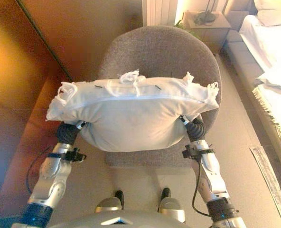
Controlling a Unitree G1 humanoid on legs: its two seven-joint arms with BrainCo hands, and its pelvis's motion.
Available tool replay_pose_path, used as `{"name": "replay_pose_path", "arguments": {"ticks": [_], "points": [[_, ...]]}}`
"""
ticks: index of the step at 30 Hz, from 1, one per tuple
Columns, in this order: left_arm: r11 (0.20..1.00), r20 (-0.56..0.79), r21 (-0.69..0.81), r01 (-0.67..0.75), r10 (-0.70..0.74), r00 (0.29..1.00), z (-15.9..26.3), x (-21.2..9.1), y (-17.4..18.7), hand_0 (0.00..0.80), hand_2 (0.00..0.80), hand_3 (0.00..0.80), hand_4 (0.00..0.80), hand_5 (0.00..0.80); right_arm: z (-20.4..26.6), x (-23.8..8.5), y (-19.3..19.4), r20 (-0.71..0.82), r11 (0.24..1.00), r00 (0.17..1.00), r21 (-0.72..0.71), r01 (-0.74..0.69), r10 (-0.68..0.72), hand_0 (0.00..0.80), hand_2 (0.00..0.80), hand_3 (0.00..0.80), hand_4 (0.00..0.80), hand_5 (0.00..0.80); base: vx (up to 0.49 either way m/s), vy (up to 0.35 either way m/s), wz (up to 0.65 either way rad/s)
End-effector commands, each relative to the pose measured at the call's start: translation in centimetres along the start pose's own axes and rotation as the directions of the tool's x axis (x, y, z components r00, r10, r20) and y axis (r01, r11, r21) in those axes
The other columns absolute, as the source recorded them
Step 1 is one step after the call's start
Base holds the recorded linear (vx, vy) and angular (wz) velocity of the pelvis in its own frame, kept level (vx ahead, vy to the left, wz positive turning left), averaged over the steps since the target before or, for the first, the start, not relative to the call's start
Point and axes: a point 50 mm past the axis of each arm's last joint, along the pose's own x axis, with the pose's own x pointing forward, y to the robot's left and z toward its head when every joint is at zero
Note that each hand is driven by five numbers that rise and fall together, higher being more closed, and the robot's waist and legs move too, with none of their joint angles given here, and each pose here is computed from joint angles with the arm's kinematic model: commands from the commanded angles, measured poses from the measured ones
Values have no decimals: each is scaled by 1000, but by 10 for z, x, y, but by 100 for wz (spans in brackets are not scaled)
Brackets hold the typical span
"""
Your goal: Pick up the cushion and take it to the sofa
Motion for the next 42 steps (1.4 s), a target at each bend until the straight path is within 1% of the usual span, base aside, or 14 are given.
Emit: {"name": "replay_pose_path", "arguments": {"ticks": [1, 7, 13, 18, 23, 27, 32, 36, 40, 42], "points": [[992, 207, 4, 129, -127, 970, 31, 13, -28, 800, 800, 800, 800, 800, 40, 23, 38, 236, 974, 947, 0, -226, 220, 800, 800, 800, 800, 800, 106, -138, -1], [995, 147, -61, 80, -71, 987, 19, 8, -27, 800, 800, 800, 800, 800, 34, 25, 41, 203, 977, 956, -15, -215, 213, 800, 800, 800, 800, 800, 155, -27, -14], [992, 138, -116, 41, -25, 990, 14, 16, -35, 800, 800, 800, 800, 800, 30, 30, 48, 170, 977, 963, -38, -208, 211, 800, 800, 800, 800, 800, 210, 39, -14], [992, 138, -122, 41, -24, 990, 12, 23, -38, 800, 800, 800, 800, 800, 31, 34, 49, 168, 978, 964, -41, -203, 207, 800, 800, 800, 800, 800, 194, 29, -27], [991, 118, -126, 45, -30, 993, 12, 30, -33, 800, 800, 800, 800, 800, 35, 35, 42, 175, 984, 968, -22, -177, 178, 800, 800, 800, 800, 800, 213, 92, -6], [993, 129, -103, 66, -53, 990, 16, 33, -33, 800, 800, 800, 800, 800, 33, 34, 42, 178, 989, 973, -10, -147, 147, 800, 800, 800, 800, 800, 203, 97, 1], [995, 91, -59, 83, -77, 993, 12, 34, -32, 800, 800, 800, 800, 800, 28, 30, 52, 193, 993, 975, 16, -119, 113, 800, 800, 800, 800, 800, 190, 134, 2], [998, 68, -40, 48, -45, 997, 14, 33, -21, 800, 800, 800, 800, 800, 18, 28, 53, 152, 994, 983, 25, -108, 103, 800, 800, 800, 800, 800, 163, 32, -25], [997, 75, -5, 75, -74, 994, 18, 40, -29, 800, 800, 800, 800, 800, 15, 35, 47, 153, 997, 986, 9, -76, 73, 800, 800, 800, 800, 800, 93, -118, 0], [996, 37, 6, 83, -84, 996, 10, 44, -37, 800, 800, 800, 800, 800, 11, 43, 43, 129, 999, 991, 15, -49, 47, 800, 800, 800, 800, 800, 106, -153, 35]]}}
